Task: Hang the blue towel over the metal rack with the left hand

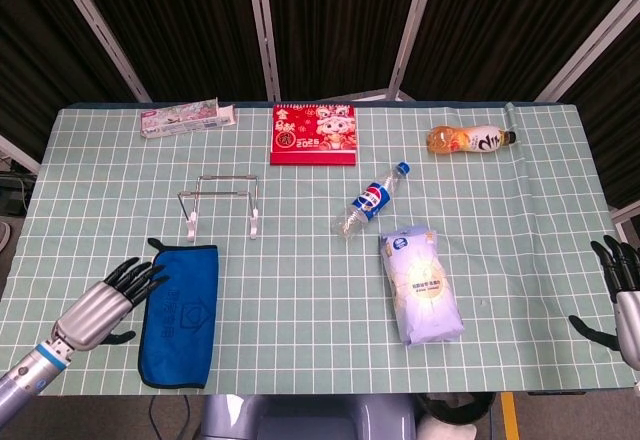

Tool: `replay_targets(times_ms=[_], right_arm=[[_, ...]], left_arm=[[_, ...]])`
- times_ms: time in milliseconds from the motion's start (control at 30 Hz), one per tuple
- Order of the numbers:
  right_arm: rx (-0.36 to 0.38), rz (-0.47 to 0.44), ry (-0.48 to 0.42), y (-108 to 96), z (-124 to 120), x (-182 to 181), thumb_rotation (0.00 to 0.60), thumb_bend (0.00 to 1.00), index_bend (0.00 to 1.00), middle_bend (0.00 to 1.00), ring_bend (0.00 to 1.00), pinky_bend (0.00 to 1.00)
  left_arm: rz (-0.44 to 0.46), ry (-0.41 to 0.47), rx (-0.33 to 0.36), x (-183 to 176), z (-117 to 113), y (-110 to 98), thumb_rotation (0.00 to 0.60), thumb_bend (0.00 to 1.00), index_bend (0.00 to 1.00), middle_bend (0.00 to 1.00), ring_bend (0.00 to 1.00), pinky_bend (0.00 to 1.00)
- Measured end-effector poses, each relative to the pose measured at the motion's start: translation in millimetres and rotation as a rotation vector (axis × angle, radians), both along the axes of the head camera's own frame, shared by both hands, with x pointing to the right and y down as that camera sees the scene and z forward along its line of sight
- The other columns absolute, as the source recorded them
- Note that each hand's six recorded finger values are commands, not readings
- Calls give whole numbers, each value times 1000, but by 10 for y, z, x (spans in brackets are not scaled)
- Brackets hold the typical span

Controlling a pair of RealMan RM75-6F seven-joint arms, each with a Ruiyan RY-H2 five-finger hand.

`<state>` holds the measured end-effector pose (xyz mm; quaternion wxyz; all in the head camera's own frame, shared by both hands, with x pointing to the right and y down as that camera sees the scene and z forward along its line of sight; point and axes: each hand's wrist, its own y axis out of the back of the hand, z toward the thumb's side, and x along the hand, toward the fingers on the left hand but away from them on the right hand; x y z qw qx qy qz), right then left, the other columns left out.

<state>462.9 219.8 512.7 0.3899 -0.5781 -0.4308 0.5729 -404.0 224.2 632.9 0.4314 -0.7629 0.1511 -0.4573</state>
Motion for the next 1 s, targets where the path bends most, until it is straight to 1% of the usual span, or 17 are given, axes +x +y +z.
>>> replay_targets(times_ms=[33,67,100,167,200,267,333,367,400,467,500,600,700,733,800,933,1000], right_arm=[[-1,0,0,-3,2,1,600,0,0,0,0,0],[-1,0,1,-5,3,2,600,0,0,0,0,0],[-1,0,1,-6,4,3,600,0,4,0,0,0],[-2,2,3,-7,9,10,600,0,12,0,0,0],[-3,3,4,-7,13,14,600,0,17,0,0,0],[-7,7,7,-10,25,26,600,0,18,0,0,0],[-10,10,10,-15,34,39,600,0,9,0,0,0],[-12,13,12,-17,42,47,600,0,4,0,0,0],[-13,15,13,-19,49,52,600,0,1,0,0,0],[-18,18,16,-24,66,64,600,0,0,0,0,0],[-21,20,18,-25,74,68,600,0,0,0,0,0],[-30,23,25,-33,104,76,600,0,0,0,0,0],[-39,24,30,-39,130,76,600,0,0,0,0,0],[-41,25,32,-40,137,77,600,0,0,0,0,0],[-48,29,38,-42,158,87,600,0,0,0,0,0],[-60,37,48,-51,198,103,600,0,0,0,0,0],[-65,37,51,-54,211,105,600,0,0,0,0,0]], left_arm=[[-21,-22,2,17,11,-85,600,83,0,304,187,71],[-38,-40,1,32,23,-149,600,69,0,426,315,168],[-57,-56,-3,54,34,-212,600,65,0,498,397,254],[-99,-89,-13,124,60,-364,600,62,0,648,599,504],[-116,-102,-18,154,73,-425,600,62,0,683,646,573],[-151,-132,-35,218,108,-554,600,63,0,765,744,761],[-181,-157,-51,287,144,-672,600,62,0,825,811,914],[-190,-167,-54,320,160,-722,600,62,0,859,852,973],[-198,-177,-57,354,177,-769,600,62,0,880,878,994],[-211,-195,-66,440,226,-858,600,63,9,929,933,1000],[-217,-200,-74,476,250,-884,600,63,13,940,944,1000],[-245,-196,-121,603,340,-935,600,69,36,964,963,1000],[-272,-176,-191,740,436,-940,600,79,56,966,964,1000],[-275,-166,-217,807,471,-943,600,99,67,966,964,1000],[-273,-152,-239,912,521,-954,600,172,97,966,964,1000],[-274,-137,-244,1023,625,-1000,600,374,174,966,963,1000],[-272,-136,-243,1049,670,-1018,600,412,191,966,963,1000]])
